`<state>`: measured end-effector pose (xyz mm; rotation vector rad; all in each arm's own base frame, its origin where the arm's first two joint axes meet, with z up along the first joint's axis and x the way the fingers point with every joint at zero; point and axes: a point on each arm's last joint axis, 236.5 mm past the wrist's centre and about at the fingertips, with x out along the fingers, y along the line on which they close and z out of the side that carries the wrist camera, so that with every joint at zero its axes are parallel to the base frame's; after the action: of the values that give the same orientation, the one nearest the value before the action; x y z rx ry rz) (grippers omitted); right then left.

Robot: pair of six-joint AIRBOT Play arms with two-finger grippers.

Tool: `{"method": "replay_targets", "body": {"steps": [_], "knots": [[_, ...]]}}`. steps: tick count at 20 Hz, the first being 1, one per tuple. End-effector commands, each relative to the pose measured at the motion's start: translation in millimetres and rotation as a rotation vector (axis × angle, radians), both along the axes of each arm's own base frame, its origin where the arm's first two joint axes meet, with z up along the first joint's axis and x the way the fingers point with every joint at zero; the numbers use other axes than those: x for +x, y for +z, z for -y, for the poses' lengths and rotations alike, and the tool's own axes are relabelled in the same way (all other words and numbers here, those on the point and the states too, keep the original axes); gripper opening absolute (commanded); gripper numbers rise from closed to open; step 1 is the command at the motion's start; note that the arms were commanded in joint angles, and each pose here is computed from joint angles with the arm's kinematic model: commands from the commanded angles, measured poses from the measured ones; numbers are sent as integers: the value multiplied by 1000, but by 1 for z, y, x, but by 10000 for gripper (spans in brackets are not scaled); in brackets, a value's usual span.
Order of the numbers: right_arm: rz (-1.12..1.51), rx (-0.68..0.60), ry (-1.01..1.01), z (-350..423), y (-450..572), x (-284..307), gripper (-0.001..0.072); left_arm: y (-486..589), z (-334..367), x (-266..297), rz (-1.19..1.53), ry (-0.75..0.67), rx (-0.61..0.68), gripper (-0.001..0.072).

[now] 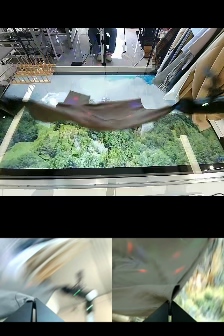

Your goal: Fold the clothes and pants, and hang the long-sleeved shirts on hangers.

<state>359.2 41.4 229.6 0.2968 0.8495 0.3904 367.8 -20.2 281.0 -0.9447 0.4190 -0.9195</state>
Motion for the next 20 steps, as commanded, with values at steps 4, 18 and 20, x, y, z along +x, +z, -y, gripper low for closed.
{"method": "replay_targets", "body": {"steps": [4, 18, 20], "knots": [[950, -266, -213, -1, 296, -130, 13, 325, -53, -198, 981, 44, -520, 3], [450, -122, -53, 10, 157, 13, 12, 140, 38, 5, 361, 81, 115, 4], [241, -84, -34, 16, 66, 63, 13, 45, 53, 52, 177, 71, 166, 4]]}}
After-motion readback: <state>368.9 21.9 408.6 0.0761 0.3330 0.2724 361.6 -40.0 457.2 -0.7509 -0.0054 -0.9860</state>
